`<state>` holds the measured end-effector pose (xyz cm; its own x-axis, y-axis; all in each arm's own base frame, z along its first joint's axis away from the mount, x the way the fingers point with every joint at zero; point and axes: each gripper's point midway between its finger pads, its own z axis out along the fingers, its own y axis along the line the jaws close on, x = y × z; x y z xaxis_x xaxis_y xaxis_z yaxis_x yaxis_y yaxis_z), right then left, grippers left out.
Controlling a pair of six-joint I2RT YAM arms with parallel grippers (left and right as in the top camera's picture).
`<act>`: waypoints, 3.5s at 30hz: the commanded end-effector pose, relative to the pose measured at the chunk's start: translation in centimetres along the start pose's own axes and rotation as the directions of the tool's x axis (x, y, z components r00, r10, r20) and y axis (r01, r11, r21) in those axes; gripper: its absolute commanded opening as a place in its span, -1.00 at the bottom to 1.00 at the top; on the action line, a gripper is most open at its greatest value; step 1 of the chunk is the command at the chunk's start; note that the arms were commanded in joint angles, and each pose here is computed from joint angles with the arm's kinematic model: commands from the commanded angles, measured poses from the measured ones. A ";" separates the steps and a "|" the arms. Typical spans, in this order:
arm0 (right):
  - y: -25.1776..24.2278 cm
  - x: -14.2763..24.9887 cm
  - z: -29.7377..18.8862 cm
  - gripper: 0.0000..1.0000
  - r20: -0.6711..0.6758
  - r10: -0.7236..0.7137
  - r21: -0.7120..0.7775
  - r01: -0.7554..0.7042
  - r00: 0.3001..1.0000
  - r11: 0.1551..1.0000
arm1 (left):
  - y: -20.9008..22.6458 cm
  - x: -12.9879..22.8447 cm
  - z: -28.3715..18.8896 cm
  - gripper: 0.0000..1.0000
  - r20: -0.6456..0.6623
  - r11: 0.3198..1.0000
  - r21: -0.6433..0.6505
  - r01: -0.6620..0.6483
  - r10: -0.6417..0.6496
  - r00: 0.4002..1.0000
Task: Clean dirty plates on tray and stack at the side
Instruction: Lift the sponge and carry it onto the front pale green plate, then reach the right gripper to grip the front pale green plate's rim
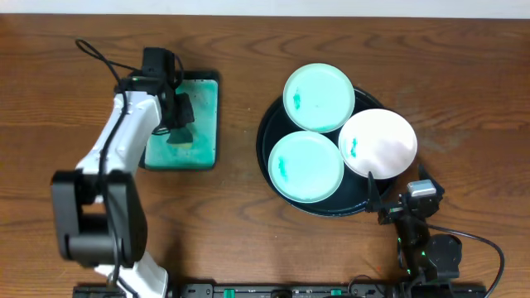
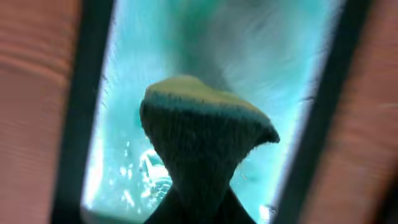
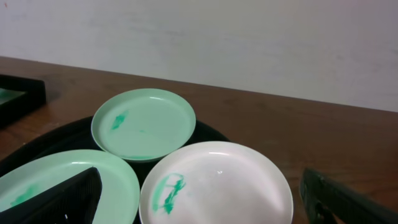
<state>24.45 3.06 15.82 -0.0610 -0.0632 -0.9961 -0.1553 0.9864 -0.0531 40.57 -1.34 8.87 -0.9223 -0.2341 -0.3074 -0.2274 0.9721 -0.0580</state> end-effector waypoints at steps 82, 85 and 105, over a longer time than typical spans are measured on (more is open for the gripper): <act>9.1 -7.0 3.0 0.98 -0.707 0.079 -0.416 -0.504 0.703 0.756 | -22.8 8.7 -3.0 0.47 -0.006 0.908 0.409 -0.090 0.101 0.995; 9.6 -3.6 4.3 0.68 -0.808 0.095 -0.346 -0.599 0.582 0.722 | -22.7 8.7 -2.9 0.47 -0.007 0.908 0.408 -0.089 0.101 0.995; 6.4 9.4 6.8 0.06 -0.960 0.181 0.062 -0.466 0.215 0.882 | -22.6 8.8 -2.9 0.48 -0.012 0.910 0.405 -0.089 0.102 0.995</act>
<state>29.77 10.77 6.43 -0.9798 -0.0092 -0.1996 -0.1068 0.8684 0.4843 36.66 -25.62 10.22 -0.9438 -0.1394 -0.2996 -0.0045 0.9120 -0.4102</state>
